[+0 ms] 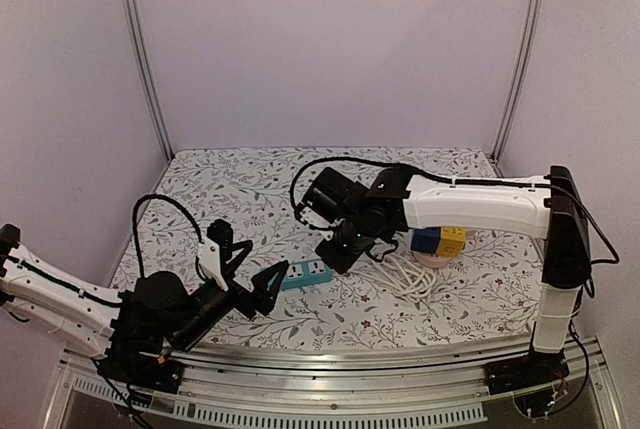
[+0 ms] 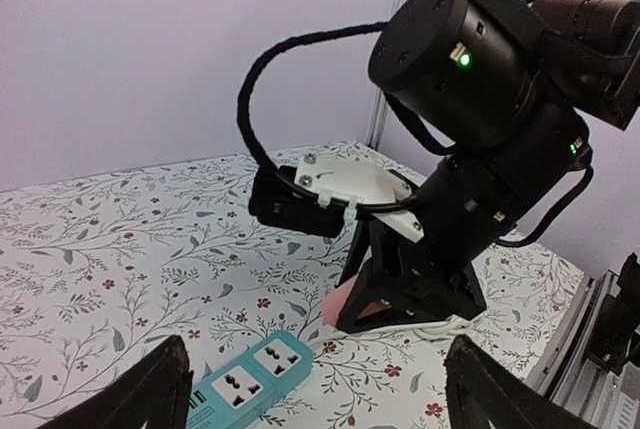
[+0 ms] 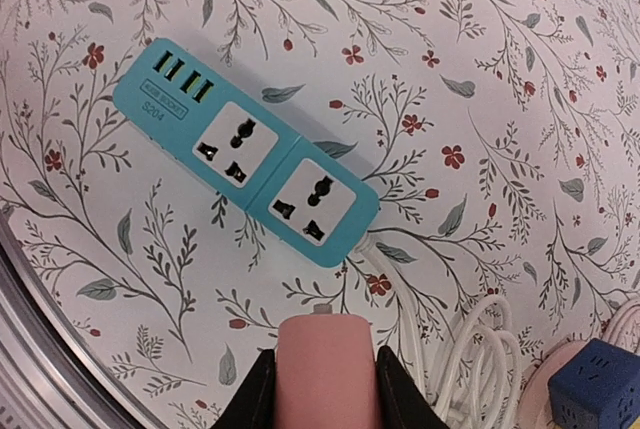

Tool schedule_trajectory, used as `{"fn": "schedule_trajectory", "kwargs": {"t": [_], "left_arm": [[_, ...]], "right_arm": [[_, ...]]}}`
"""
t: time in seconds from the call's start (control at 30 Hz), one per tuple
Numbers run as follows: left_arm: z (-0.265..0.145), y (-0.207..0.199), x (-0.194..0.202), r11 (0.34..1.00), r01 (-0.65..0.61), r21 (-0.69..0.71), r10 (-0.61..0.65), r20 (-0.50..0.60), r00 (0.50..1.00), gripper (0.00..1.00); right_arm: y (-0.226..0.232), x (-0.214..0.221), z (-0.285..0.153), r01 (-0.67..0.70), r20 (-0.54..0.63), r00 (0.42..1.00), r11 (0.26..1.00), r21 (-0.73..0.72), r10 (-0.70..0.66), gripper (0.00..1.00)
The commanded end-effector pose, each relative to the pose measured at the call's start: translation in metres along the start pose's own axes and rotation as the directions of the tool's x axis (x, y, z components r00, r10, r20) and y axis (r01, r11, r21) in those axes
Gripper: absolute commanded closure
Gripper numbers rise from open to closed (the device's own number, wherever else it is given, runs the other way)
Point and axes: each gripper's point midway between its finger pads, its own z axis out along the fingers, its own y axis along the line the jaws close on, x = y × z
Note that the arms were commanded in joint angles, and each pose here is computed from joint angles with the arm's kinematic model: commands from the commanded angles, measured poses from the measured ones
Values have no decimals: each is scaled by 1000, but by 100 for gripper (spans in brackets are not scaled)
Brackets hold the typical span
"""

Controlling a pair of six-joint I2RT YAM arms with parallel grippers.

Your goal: Insert the plug

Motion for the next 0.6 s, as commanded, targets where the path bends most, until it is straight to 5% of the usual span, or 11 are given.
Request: {"fn": "schedule_trajectory", "kwargs": {"t": [0.0, 0.57], "left_arm": [[-1, 3, -2, 1000, 8, -19, -8, -5, 1000, 13], [-6, 12, -2, 999, 33, -34, -32, 18, 999, 16]], "right_arm": [[-6, 27, 21, 253, -138, 958, 967, 3, -250, 100], [18, 32, 20, 459, -128, 854, 847, -270, -504, 100]]}}
